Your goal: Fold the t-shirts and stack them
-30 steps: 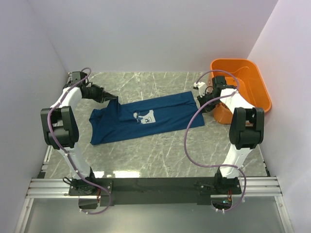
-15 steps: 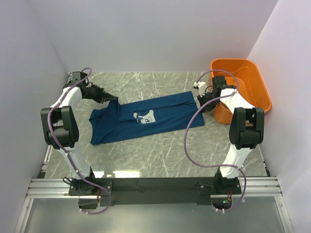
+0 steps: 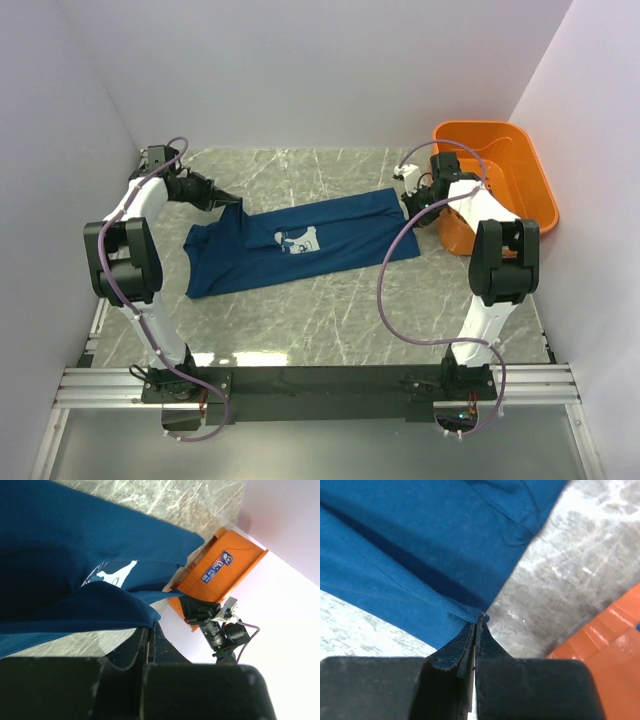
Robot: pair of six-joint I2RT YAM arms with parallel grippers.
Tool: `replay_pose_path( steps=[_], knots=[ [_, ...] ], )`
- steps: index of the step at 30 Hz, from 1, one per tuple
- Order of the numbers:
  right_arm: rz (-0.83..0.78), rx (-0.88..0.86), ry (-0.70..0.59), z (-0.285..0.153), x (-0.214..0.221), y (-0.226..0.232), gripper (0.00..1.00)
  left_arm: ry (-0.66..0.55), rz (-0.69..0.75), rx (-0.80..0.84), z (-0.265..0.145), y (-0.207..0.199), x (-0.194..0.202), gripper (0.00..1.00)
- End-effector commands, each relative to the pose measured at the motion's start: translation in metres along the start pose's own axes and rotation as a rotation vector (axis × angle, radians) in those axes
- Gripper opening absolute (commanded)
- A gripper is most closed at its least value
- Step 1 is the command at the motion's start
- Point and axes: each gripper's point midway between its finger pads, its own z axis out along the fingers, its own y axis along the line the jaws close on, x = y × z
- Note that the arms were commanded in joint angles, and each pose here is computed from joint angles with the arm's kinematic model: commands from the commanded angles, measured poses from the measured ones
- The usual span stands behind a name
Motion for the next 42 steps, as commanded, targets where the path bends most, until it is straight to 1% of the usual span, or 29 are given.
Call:
replay_pose_path(
  steps=[1, 2, 3, 5, 7, 9, 10, 11, 12, 13, 14, 17, 19, 20, 21, 23, 25, 26, 28, 29, 33, 34, 35, 38, 42],
  knots=[
    [-0.057, -0.031, -0.029, -0.005, -0.014, 0.005, 0.00, -0.010, 0.073, 0.065, -0.018, -0.024, 0.005, 0.01],
    [-0.108, -0.043, -0.039, -0.011, -0.016, 0.009, 0.00, -0.007, 0.081, 0.071, -0.022, -0.026, 0.009, 0.01],
    [-0.125, -0.074, -0.025, -0.015, -0.010, 0.017, 0.00, -0.010, 0.094, 0.077, -0.027, -0.027, 0.013, 0.01],
    [-0.206, -0.102, -0.040, -0.027, -0.005, 0.027, 0.00, -0.013, 0.111, 0.097, -0.041, -0.026, 0.031, 0.01],
    [-0.250, -0.132, -0.033, -0.037, 0.006, 0.036, 0.00, -0.013, 0.118, 0.104, -0.051, -0.021, 0.045, 0.01],
    [-0.323, -0.153, -0.044, -0.049, 0.017, 0.045, 0.00, -0.016, 0.121, 0.112, -0.064, -0.008, 0.068, 0.01],
    [-0.325, -0.182, -0.024, -0.052, 0.031, 0.052, 0.00, -0.003, 0.088, 0.086, -0.063, 0.012, 0.077, 0.01],
    [-0.377, -0.182, -0.041, -0.059, 0.031, 0.056, 0.00, -0.013, 0.112, 0.111, -0.075, 0.011, 0.092, 0.01],
    [-0.372, -0.174, -0.043, -0.064, 0.038, 0.050, 0.00, -0.010, 0.097, 0.112, -0.078, 0.018, 0.099, 0.01],
    [-0.378, -0.197, -0.034, -0.068, 0.046, 0.056, 0.00, -0.008, 0.086, 0.109, -0.080, 0.026, 0.106, 0.01],
    [-0.408, -0.205, -0.037, -0.073, 0.052, 0.056, 0.00, -0.001, 0.077, 0.109, -0.085, 0.040, 0.121, 0.01],
    [-0.456, -0.258, -0.021, -0.077, 0.070, 0.069, 0.00, 0.004, 0.046, 0.103, -0.094, 0.064, 0.147, 0.01],
    [-0.483, -0.261, -0.011, -0.079, 0.078, 0.072, 0.00, 0.037, -0.003, 0.074, -0.097, 0.084, 0.164, 0.01],
    [-0.501, -0.272, -0.002, -0.077, 0.086, 0.075, 0.00, 0.026, 0.014, 0.086, -0.105, 0.086, 0.174, 0.01],
    [-0.512, -0.272, 0.004, -0.077, 0.089, 0.076, 0.00, 0.039, -0.014, 0.051, -0.109, 0.096, 0.183, 0.01],
    [-0.533, -0.273, 0.018, -0.075, 0.099, 0.078, 0.00, 0.022, -0.010, 0.044, -0.117, 0.105, 0.194, 0.01],
    [-0.541, -0.267, 0.037, -0.071, 0.108, 0.078, 0.00, 0.025, -0.059, 0.011, -0.123, 0.116, 0.206, 0.01],
    [-0.547, -0.260, 0.040, -0.071, 0.109, 0.077, 0.00, 0.016, -0.052, 0.023, -0.130, 0.117, 0.213, 0.01],
    [-0.552, -0.246, 0.050, -0.066, 0.116, 0.076, 0.00, 0.024, -0.096, 0.000, -0.136, 0.125, 0.225, 0.01],
    [-0.551, -0.234, 0.059, -0.066, 0.118, 0.074, 0.00, 0.019, -0.091, 0.012, -0.141, 0.127, 0.232, 0.01],
    [-0.541, -0.225, 0.069, -0.061, 0.123, 0.072, 0.00, 0.050, -0.162, 0.028, -0.154, 0.136, 0.258, 0.01],
    [-0.542, -0.227, 0.070, -0.061, 0.125, 0.073, 0.00, 0.054, -0.159, 0.047, -0.157, 0.139, 0.265, 0.01],
    [-0.541, -0.225, 0.068, -0.061, 0.125, 0.073, 0.00, 0.066, -0.199, 0.042, -0.158, 0.143, 0.270, 0.01],
    [-0.554, -0.218, 0.062, -0.061, 0.125, 0.071, 0.00, 0.082, -0.228, 0.065, -0.162, 0.150, 0.282, 0.01],
    [-0.565, -0.213, 0.069, -0.062, 0.130, 0.067, 0.00, 0.103, -0.283, 0.056, -0.164, 0.159, 0.292, 0.01]
  ],
)
